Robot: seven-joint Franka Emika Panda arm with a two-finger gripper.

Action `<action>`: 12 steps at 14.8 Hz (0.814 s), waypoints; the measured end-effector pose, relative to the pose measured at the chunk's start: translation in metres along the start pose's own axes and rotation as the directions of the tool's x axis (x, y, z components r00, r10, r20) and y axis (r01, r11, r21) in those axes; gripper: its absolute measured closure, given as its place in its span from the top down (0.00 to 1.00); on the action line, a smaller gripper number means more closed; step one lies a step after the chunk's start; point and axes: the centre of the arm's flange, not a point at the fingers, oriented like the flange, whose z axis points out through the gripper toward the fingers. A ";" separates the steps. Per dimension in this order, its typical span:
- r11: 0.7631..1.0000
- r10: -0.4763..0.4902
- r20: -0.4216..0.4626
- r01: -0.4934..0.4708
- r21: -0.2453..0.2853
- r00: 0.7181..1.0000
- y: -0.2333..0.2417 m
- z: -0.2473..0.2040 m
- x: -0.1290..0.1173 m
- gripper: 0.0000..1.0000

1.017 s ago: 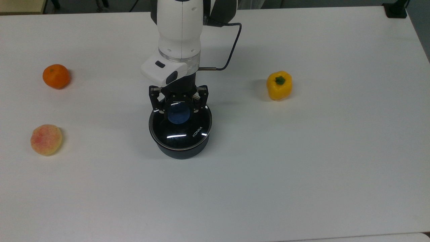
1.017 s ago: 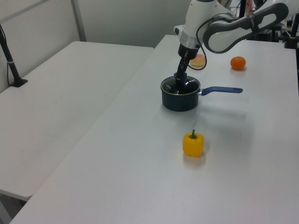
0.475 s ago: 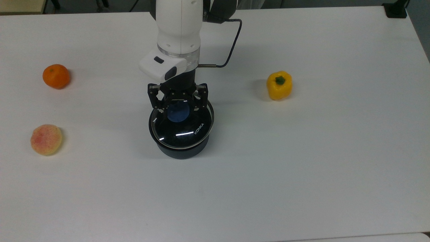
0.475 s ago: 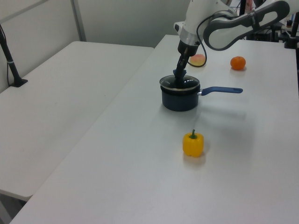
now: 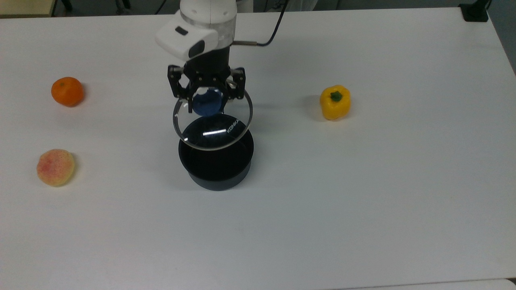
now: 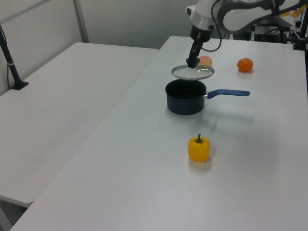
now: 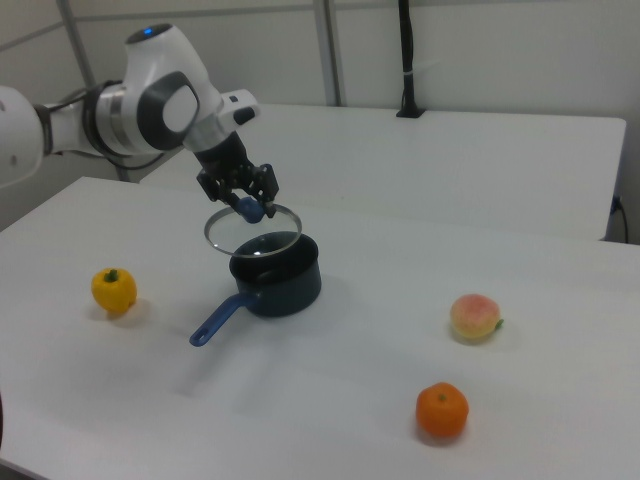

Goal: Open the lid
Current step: 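Lift the glass lid up off the saucepan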

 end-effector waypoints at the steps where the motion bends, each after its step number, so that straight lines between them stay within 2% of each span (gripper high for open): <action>1: 1.000 -0.004 0.028 0.004 -0.004 1.000 0.002 -0.014 -0.006 0.62; 3: 1.000 -0.027 0.074 0.027 -0.006 0.997 0.003 -0.034 -0.018 0.62; 5: 0.997 -0.079 0.124 0.078 0.017 0.989 0.004 -0.055 -0.033 0.62; 7: 0.986 -0.158 0.190 0.144 0.085 0.969 0.002 -0.079 -0.059 0.62; 12: 0.977 -0.202 0.332 0.167 0.129 0.922 0.000 -0.093 -0.101 0.62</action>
